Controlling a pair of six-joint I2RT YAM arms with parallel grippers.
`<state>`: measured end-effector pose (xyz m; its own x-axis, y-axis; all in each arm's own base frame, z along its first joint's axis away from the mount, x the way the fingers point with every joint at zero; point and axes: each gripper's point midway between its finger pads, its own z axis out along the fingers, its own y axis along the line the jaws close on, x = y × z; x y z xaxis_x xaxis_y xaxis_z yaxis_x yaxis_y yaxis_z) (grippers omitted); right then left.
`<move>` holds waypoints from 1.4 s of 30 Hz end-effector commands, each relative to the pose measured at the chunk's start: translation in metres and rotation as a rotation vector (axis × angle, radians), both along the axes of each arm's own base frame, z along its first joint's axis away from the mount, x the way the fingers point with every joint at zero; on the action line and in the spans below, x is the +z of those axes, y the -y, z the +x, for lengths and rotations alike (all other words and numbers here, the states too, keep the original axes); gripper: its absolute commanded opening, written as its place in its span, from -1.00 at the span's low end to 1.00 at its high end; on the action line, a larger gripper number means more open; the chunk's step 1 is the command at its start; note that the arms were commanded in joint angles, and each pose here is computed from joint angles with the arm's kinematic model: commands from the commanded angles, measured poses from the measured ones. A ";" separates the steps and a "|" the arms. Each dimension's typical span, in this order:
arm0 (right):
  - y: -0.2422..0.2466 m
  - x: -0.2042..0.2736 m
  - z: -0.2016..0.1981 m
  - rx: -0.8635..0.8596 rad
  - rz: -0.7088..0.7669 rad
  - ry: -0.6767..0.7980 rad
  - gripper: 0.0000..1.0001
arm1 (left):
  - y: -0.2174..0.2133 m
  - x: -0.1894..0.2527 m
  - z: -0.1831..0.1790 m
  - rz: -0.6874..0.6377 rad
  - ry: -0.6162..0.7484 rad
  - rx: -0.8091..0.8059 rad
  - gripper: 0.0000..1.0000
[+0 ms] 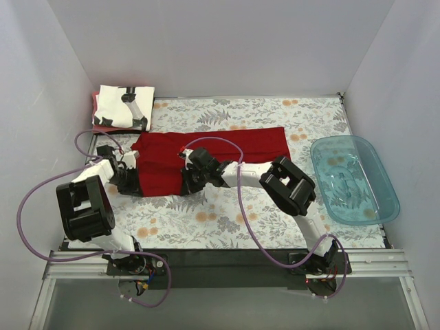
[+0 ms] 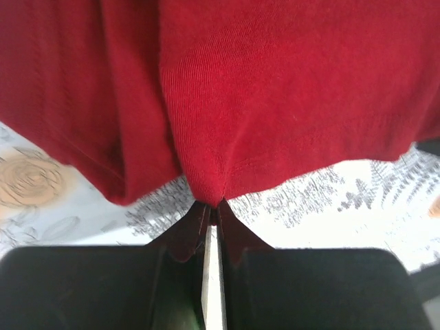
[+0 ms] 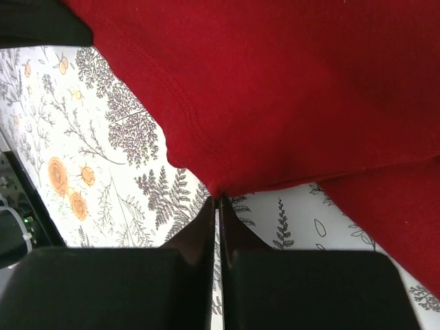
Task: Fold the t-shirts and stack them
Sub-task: Fold the tshirt
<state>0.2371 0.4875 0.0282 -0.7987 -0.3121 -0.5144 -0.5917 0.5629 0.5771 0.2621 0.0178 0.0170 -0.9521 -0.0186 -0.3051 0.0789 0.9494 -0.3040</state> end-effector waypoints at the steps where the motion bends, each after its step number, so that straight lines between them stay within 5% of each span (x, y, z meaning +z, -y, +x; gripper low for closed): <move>1: 0.006 -0.008 0.013 0.024 -0.043 0.068 -0.97 | 0.005 0.021 0.002 -0.024 0.012 -0.006 -1.00; 11: -0.010 0.075 0.034 0.146 0.138 0.248 -0.97 | 0.013 0.096 0.043 -0.114 0.110 0.001 -1.00; 17: -0.008 0.102 0.097 0.100 0.175 0.369 -0.97 | 0.011 0.106 0.086 -0.175 0.150 0.027 -1.00; 31: -0.008 0.084 0.191 0.047 0.184 0.487 -0.97 | -0.001 0.091 0.206 -0.229 0.275 0.081 -1.00; 42: -0.005 0.089 0.194 0.043 0.212 0.485 -0.97 | 0.001 0.090 0.217 -0.225 0.287 0.083 -1.00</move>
